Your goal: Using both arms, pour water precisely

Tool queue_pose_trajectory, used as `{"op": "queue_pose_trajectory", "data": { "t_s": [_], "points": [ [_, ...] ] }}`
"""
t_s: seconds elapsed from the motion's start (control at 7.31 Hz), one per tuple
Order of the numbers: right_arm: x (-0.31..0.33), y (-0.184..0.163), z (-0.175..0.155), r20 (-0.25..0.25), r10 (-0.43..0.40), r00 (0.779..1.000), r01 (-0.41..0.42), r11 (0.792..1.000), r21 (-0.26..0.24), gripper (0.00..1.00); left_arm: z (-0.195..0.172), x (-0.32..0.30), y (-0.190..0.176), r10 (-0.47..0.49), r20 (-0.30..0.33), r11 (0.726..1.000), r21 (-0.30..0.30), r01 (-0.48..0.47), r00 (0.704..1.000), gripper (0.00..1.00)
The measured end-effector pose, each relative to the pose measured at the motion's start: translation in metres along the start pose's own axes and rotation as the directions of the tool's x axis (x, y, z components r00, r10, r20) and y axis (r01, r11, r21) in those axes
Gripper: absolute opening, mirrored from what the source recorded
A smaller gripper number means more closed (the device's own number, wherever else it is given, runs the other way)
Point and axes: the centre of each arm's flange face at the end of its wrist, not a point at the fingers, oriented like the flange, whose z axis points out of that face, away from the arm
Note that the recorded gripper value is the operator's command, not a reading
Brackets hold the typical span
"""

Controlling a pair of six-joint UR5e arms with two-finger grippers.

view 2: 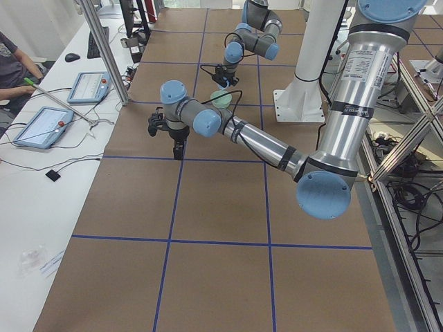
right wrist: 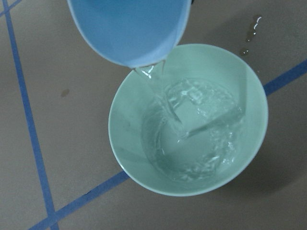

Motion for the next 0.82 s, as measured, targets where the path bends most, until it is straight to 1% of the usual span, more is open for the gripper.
{"op": "queue_pose_trajectory", "data": {
  "t_s": [0.14,0.41,0.55,0.68,0.82],
  "points": [
    [0.000,-0.001,0.000,-0.009,-0.004,1.000,0.003,1.000,-0.006,0.33,0.000,0.000,0.000,-0.001,0.000,1.000,0.000,0.001,1.000,0.99],
    [-0.003,0.000,-0.001,-0.017,0.002,1.000,-0.002,1.000,0.000,0.33,0.000,-0.001,0.000,-0.001,0.000,1.000,-0.001,0.001,1.000,0.99],
    [-0.002,0.001,-0.003,-0.012,0.020,1.000,-0.020,0.999,0.026,0.33,0.000,0.000,0.000,0.000,-0.001,1.000,0.000,0.000,1.000,0.99],
    [-0.002,0.007,-0.001,0.004,0.050,0.999,-0.050,0.996,0.077,0.33,-0.002,0.001,0.000,0.000,-0.002,1.000,0.003,0.000,1.000,0.99],
    [0.000,0.018,0.000,0.032,0.078,0.996,-0.081,0.988,0.135,0.33,-0.004,0.001,0.000,0.001,-0.004,1.000,0.005,-0.001,1.000,0.99]
  ]
}}
